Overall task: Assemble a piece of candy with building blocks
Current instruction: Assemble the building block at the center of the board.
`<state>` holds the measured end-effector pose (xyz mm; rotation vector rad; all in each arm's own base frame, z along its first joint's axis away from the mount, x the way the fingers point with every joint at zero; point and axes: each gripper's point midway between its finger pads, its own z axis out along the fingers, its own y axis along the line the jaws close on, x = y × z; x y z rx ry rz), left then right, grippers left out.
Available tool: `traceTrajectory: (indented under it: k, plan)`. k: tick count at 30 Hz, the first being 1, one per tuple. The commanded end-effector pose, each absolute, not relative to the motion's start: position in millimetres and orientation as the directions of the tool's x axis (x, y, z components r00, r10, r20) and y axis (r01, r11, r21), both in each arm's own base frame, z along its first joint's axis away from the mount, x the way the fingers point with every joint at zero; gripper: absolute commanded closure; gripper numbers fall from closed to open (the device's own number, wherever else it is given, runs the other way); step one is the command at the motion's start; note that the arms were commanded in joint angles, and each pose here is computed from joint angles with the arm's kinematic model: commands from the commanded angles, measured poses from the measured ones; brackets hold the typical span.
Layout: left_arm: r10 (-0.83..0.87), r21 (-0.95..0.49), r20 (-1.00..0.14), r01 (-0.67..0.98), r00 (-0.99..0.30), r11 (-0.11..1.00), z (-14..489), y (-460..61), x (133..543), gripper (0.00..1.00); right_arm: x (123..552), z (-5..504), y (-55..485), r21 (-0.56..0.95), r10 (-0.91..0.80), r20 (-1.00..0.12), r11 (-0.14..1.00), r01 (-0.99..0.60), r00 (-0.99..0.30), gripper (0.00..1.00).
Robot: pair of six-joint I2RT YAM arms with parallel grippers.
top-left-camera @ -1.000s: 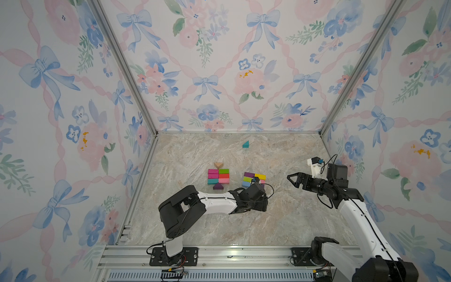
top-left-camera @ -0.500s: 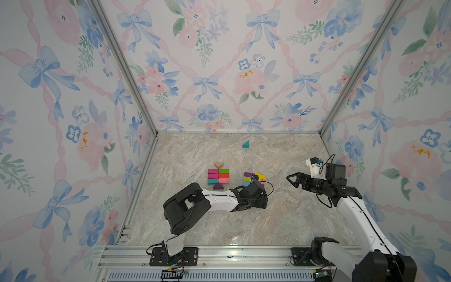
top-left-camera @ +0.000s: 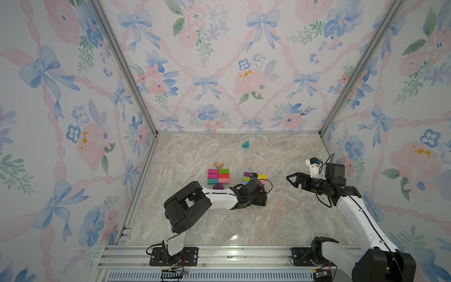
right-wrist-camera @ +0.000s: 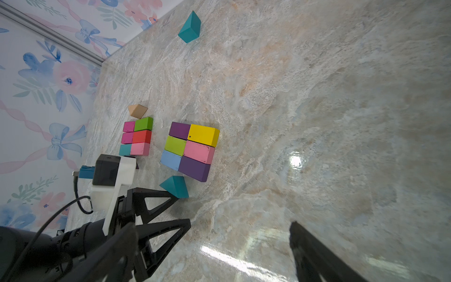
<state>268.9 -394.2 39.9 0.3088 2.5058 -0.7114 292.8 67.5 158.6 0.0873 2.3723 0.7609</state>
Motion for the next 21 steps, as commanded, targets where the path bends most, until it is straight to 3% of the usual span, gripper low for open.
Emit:
traceTrajectory:
  k: [1, 10, 21]
  plan:
    - [0.101, -0.407, -0.52, 0.35, -0.848, 0.844, 30, -391, 273, 0.19, 301, 168, 64, 0.523, 0.235, -0.588, 0.84, -0.142, -0.774, 0.02]
    - [0.09, -0.437, -0.521, 0.356, -0.849, 0.826, 41, -389, 270, 0.19, 301, 171, 64, 0.521, 0.233, -0.59, 0.841, -0.144, -0.773, 0.02]
    - [0.1, -0.458, -0.642, 0.485, -0.76, 0.745, 122, -363, 269, 0.15, 318, 186, 93, 0.479, 0.131, -0.609, 0.847, -0.232, -0.782, 0.02]
